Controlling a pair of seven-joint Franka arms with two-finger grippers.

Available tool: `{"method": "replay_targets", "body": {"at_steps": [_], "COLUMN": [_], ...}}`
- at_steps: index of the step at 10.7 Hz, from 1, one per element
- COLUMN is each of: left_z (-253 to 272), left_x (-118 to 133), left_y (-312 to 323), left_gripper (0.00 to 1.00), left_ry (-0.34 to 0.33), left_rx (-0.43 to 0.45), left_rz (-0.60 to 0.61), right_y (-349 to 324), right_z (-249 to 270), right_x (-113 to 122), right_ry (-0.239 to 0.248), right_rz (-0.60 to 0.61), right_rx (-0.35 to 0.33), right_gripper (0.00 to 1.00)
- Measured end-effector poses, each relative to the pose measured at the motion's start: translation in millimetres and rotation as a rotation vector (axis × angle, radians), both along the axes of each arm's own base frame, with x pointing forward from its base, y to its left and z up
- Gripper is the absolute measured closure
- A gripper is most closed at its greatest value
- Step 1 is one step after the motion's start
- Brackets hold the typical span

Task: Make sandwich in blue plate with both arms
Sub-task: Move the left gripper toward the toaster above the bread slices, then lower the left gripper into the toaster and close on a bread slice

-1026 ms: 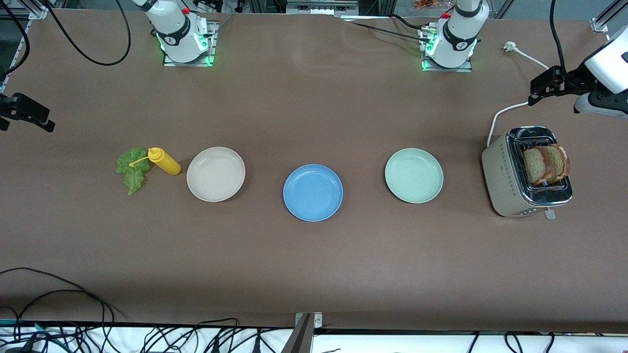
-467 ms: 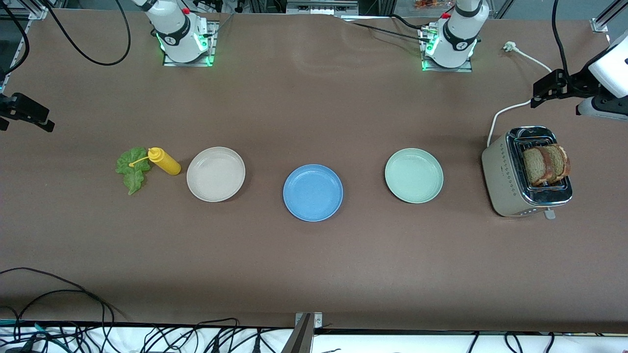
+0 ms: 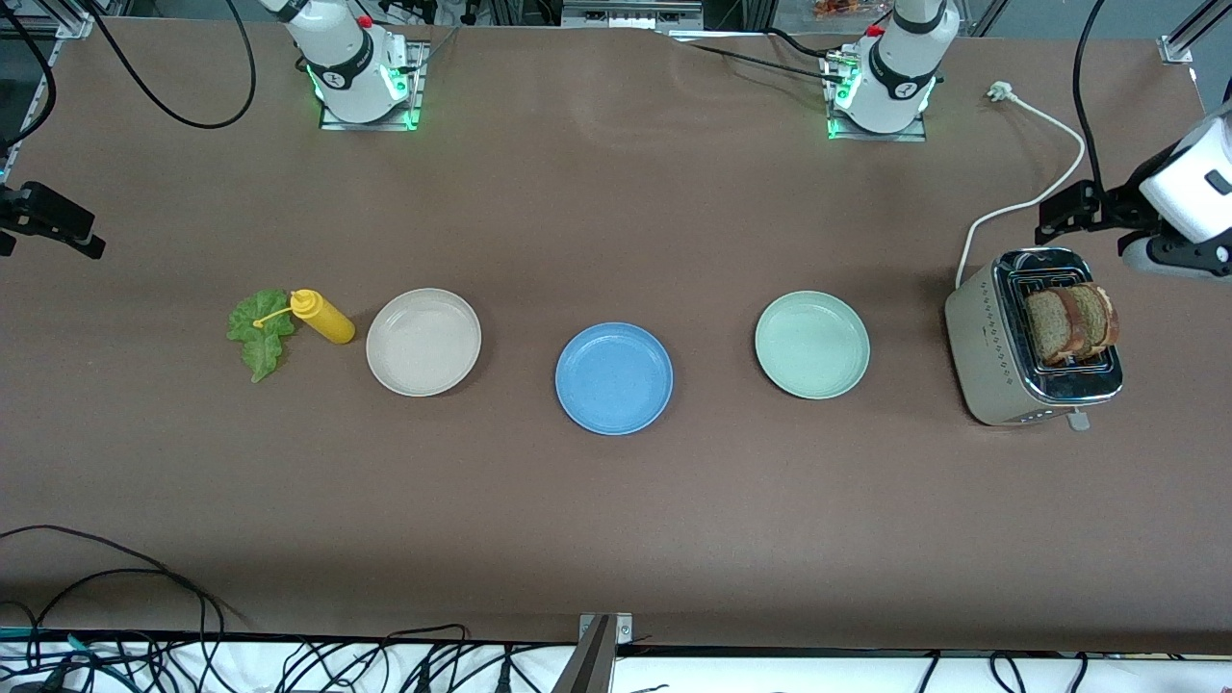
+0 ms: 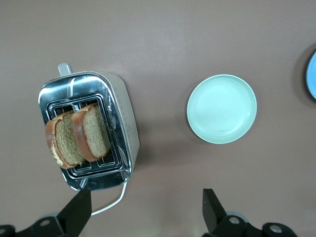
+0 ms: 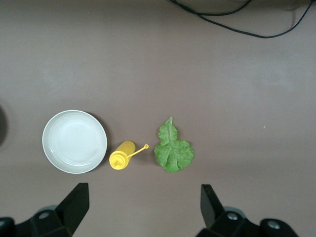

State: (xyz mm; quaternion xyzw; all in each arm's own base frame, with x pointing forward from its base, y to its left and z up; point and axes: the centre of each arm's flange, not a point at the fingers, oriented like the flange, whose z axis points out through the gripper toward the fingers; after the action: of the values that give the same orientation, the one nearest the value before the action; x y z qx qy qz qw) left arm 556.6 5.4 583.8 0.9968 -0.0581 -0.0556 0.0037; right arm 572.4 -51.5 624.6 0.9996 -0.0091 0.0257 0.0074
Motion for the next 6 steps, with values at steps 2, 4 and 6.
{"method": "replay_targets", "body": {"at_steps": [2, 4, 6], "left_z": [-23, -45, -64], "left_x": [4, 5, 5], "left_y": [16, 35, 49], "left_gripper": [0.01, 0.01, 0.02], "left_ry": [-0.006, -0.013, -0.022], "left_rx": [-0.001, -0.002, -0.002], "left_rz": [0.007, 0.015, 0.029], "right_y": [0, -3, -7], "right_z": [0, 0, 1], "right_x": [0, 0, 0], "right_ry": [0.000, -0.003, -0.007], "right_rz": [-0.001, -0.005, -0.013], "right_rx": [0.000, 0.000, -0.001], "right_gripper": [0.00, 0.00, 0.00]}}
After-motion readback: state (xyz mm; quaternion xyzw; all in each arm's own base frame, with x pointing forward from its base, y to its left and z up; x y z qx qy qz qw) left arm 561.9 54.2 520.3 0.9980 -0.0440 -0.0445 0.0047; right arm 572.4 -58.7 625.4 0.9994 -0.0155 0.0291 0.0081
